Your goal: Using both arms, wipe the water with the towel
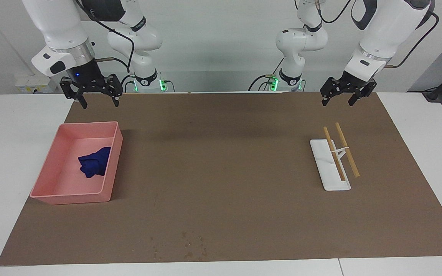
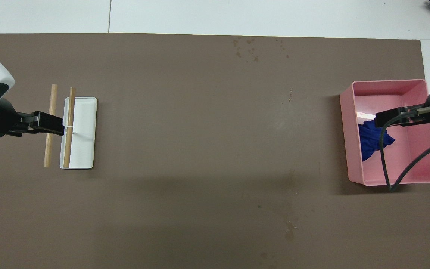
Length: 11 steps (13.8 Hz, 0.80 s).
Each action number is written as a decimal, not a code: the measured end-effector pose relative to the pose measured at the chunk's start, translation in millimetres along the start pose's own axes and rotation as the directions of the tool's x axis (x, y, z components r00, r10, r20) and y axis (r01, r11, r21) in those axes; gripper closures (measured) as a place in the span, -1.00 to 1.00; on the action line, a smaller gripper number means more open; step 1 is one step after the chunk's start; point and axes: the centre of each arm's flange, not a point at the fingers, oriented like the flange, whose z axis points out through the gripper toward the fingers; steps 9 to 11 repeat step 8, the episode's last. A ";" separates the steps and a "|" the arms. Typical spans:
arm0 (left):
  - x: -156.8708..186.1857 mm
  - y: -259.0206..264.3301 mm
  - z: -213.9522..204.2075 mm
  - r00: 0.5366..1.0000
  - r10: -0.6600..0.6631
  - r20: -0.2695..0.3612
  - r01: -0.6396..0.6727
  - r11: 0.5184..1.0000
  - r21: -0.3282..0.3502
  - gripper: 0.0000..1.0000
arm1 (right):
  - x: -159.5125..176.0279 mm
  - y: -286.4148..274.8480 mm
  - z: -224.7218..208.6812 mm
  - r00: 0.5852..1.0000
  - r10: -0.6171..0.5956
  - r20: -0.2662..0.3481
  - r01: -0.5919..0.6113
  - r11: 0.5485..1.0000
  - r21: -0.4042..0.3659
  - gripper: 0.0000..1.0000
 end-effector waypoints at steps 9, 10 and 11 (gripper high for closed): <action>0.0 0.0 0.0 1.000 0.000 0.000 0.000 1.000 0.000 -1.00 | 0.1 -2.6 -0.1 1.000 0.002 -0.001 -0.002 1.000 0.026 -1.00; 0.0 0.0 0.0 1.000 0.000 0.000 0.000 1.000 0.000 -1.00 | 0.1 -2.6 -0.1 1.000 0.002 -0.001 -0.002 1.000 0.026 -1.00; 0.0 0.0 0.0 1.000 0.000 0.000 0.000 1.000 0.000 -1.00 | 0.1 -2.6 -0.1 1.000 0.002 -0.001 -0.002 1.000 0.026 -1.00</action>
